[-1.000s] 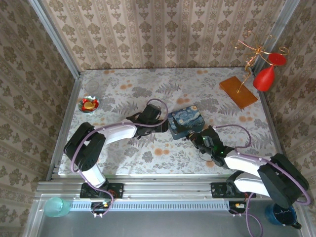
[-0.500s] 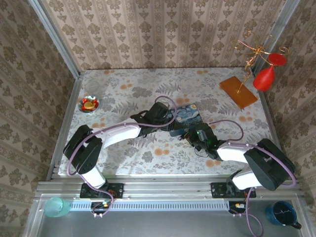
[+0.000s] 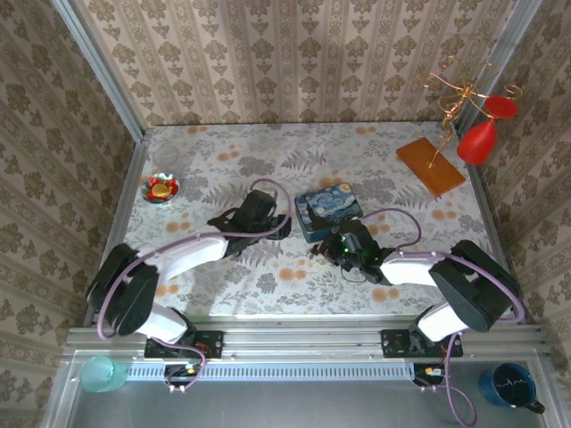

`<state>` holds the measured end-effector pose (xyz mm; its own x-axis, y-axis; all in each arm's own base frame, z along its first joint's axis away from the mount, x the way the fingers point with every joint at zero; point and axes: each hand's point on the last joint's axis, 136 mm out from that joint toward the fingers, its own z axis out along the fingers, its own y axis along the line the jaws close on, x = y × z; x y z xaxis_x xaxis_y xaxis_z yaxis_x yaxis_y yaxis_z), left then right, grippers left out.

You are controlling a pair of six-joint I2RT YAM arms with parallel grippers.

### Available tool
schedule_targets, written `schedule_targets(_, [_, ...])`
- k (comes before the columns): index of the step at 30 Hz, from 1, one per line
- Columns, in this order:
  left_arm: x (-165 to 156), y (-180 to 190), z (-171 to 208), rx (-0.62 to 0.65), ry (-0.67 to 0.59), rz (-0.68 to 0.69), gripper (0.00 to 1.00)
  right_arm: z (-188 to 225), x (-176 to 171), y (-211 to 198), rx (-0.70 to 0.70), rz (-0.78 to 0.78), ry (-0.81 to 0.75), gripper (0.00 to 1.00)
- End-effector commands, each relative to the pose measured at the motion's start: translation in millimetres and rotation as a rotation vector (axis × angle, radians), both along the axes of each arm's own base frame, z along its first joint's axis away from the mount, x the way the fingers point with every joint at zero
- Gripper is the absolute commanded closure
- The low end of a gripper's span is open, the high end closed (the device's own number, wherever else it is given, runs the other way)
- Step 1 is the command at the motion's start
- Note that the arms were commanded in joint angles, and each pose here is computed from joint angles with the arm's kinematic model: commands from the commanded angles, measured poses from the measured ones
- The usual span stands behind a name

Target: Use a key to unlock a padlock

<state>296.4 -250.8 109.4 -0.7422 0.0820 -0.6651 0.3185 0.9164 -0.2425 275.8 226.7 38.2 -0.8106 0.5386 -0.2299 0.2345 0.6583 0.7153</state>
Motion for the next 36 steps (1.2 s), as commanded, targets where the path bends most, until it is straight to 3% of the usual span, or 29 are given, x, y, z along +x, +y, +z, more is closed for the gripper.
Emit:
schedule_targets(1, [-1,20,16,-0.062,-0.077,0.023,0.26,4,-16,-10,-0.121,0.069,-0.013,1.00])
schedule_targets(14, [-47,120,29,-0.065,-0.236,0.118,0.21,19,-65,22,-0.212,0.315,0.017,1.00])
schedule_targets(28, [-57,132,29,-0.113,-0.301,0.111,0.16,-6,-88,19,-0.312,0.353,0.132,1.00])
schedule_targets(31, [-58,132,28,-0.118,-0.302,0.107,0.16,-10,-87,13,-0.350,0.340,0.141,0.94])
schedule_targets(36, [-58,132,27,-0.124,-0.310,0.107,0.15,-9,-84,3,-0.420,0.333,0.132,0.75])
